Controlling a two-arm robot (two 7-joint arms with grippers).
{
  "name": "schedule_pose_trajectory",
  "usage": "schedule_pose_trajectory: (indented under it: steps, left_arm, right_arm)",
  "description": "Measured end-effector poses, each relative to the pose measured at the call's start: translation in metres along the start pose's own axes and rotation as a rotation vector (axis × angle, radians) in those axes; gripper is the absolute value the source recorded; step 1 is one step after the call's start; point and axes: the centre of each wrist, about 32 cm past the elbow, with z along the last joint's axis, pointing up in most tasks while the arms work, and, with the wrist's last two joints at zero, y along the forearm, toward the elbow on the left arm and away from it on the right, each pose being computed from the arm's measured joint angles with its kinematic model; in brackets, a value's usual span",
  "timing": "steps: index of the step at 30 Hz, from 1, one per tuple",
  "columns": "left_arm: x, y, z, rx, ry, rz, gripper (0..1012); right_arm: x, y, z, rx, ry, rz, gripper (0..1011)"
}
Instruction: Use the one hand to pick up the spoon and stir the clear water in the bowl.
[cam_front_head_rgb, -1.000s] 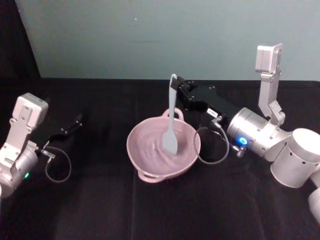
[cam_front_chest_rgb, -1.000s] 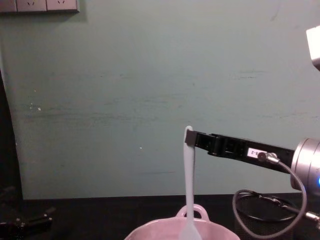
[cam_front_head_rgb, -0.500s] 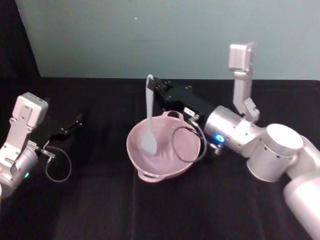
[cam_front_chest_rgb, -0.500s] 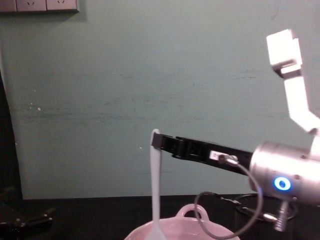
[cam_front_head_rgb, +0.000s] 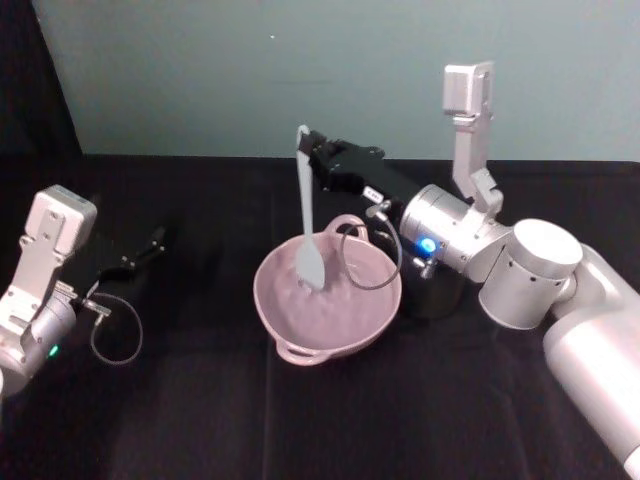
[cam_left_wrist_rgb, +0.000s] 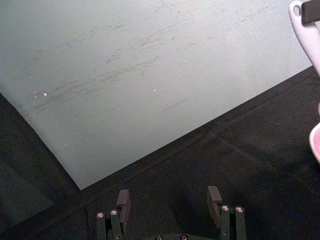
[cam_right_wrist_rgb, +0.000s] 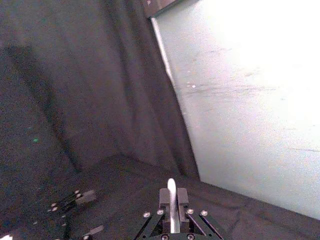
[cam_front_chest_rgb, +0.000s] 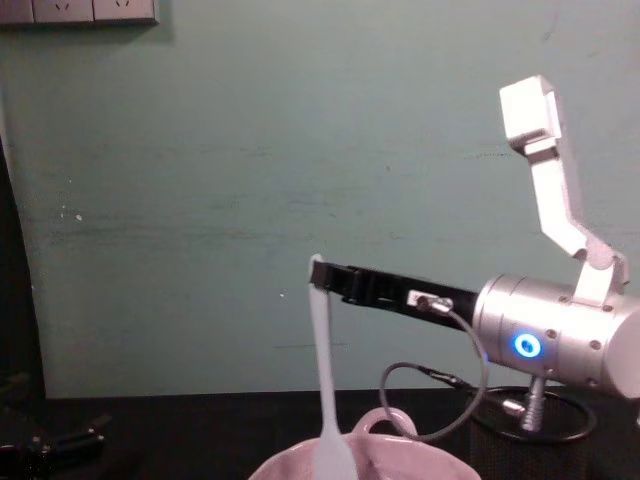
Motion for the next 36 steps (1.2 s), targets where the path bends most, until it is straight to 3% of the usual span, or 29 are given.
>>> schedule_pose_trajectory:
  steps: [9, 14, 26, 36]
  left_arm:
    - [0.0000, 0.0000, 0.0000, 0.000, 0.000, 0.000, 1011]
    - [0.0000, 0.0000, 0.0000, 0.000, 0.000, 0.000, 1011]
    - [0.0000, 0.0000, 0.0000, 0.000, 0.000, 0.000, 1011]
    - [0.0000, 0.0000, 0.0000, 0.000, 0.000, 0.000, 1011]
  right_arm:
    - [0.017, -0.020, 0.009, 0.024, -0.015, -0.067, 95]
    - [0.019, -0.034, 0.012, 0.025, -0.026, -0.080, 96]
    - [0.002, -0.060, 0.010, 0.003, -0.015, -0.044, 95]
    - [-0.014, -0.056, 0.001, -0.010, 0.008, 0.009, 95]
